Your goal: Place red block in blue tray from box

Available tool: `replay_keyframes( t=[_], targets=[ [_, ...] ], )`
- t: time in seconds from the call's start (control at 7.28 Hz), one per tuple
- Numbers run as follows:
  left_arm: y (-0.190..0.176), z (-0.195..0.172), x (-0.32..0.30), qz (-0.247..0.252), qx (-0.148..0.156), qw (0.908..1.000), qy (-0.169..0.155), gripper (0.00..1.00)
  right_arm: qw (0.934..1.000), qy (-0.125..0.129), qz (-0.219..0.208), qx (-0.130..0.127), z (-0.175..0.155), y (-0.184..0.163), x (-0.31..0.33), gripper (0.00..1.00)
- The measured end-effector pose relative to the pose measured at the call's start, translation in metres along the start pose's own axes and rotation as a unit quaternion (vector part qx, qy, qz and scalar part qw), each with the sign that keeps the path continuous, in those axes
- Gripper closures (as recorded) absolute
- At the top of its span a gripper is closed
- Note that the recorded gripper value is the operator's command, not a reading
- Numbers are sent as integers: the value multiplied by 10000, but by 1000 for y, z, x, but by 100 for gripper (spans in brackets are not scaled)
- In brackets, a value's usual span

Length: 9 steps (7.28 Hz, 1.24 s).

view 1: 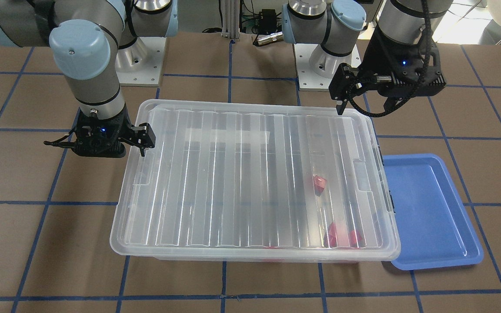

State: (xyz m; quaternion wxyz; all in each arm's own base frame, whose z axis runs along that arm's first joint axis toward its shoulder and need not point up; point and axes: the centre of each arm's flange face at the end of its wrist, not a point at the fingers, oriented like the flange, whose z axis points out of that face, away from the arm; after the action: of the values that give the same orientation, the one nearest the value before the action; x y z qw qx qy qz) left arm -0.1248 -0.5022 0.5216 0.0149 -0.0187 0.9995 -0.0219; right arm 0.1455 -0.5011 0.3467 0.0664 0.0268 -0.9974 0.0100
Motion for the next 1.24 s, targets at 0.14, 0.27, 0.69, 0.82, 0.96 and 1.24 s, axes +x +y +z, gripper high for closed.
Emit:
replay_keyframes(
  t=[0.14, 0.27, 0.69, 0.82, 0.96, 1.24],
  targets=[
    [0, 0, 0, -1, -5, 10000, 1, 0, 9998, 164, -64, 2, 1, 0, 4, 0],
    [0, 1, 0, 1, -6, 10000, 2, 0, 9995, 302, -39, -21, 2, -1, 13, 0],
    [0, 1, 1, 5, -9, 10000, 3, 0, 9987, 386, 281, -175, 10, -7, 78, 0],
    [0, 1, 1, 0, -10, 10000, 4, 0, 9987, 379, 280, -199, 11, -9, 97, 0],
    [0, 1, 2, -14, -10, 10000, 6, 0, 9985, 386, 331, -223, 12, -9, 111, 0],
    [1, 0, 2, -38, 0, 10000, 4, 0, 9978, 404, 447, -271, 13, -8, 129, 0]
  ],
)
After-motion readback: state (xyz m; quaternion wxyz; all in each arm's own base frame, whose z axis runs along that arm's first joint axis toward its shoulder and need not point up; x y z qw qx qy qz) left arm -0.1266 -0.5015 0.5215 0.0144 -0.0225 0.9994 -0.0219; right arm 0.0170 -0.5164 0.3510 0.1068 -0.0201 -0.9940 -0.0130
